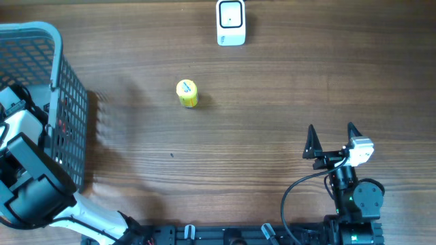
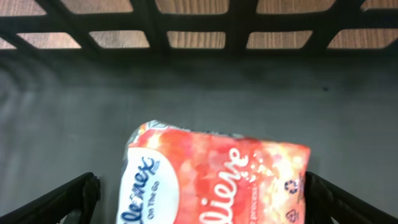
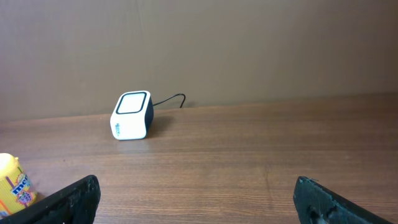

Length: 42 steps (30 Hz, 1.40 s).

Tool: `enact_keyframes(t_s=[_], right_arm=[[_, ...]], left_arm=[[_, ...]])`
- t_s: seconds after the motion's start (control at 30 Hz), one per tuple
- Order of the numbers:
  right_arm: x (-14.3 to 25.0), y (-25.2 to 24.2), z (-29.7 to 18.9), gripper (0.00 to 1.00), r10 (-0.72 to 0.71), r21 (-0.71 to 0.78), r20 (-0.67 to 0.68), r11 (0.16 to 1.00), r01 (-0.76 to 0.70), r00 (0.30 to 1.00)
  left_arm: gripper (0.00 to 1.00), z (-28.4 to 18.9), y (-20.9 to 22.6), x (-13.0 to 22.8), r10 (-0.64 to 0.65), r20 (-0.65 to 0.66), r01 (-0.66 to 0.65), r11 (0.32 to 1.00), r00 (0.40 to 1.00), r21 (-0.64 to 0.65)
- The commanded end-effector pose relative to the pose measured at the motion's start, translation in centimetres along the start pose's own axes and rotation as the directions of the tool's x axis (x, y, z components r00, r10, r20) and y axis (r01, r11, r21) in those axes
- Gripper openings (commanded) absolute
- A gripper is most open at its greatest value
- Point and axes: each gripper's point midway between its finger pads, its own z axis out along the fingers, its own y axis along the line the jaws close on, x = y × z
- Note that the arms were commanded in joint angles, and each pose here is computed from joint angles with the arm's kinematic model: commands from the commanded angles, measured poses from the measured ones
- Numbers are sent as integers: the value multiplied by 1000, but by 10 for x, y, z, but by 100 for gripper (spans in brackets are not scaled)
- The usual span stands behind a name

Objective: Scan the item barcode
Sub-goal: 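Reach the left gripper back into the basket and grasp the Kleenex pack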

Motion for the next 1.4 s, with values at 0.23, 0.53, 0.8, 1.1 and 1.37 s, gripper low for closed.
enact_keyframes(t_s=[0.23, 0.53, 0.8, 1.1, 1.37], right_arm=[[-1, -1, 0, 100, 16, 6, 5, 1000, -16, 1000], [-1, -1, 0, 100, 16, 6, 5, 1000, -16, 1000], [-1, -1, 0, 100, 16, 5, 5, 1000, -16, 1000], [-1, -1, 0, 100, 16, 6, 5, 1000, -16, 1000], [-1, -1, 0, 100, 16, 5, 5, 1000, -16, 1000]], left_arm=[[75, 19, 0, 13, 22, -15, -22, 999, 1000, -23], [64, 23, -1, 20, 29, -37, -30, 999, 999, -20], [57, 6, -11, 15, 8, -72, -4, 998, 997, 59], [60, -76, -11, -45, -107, 25, 98, 968, 994, 230], [60, -198, 2, -99, -262, 73, 181, 817, 962, 548]])
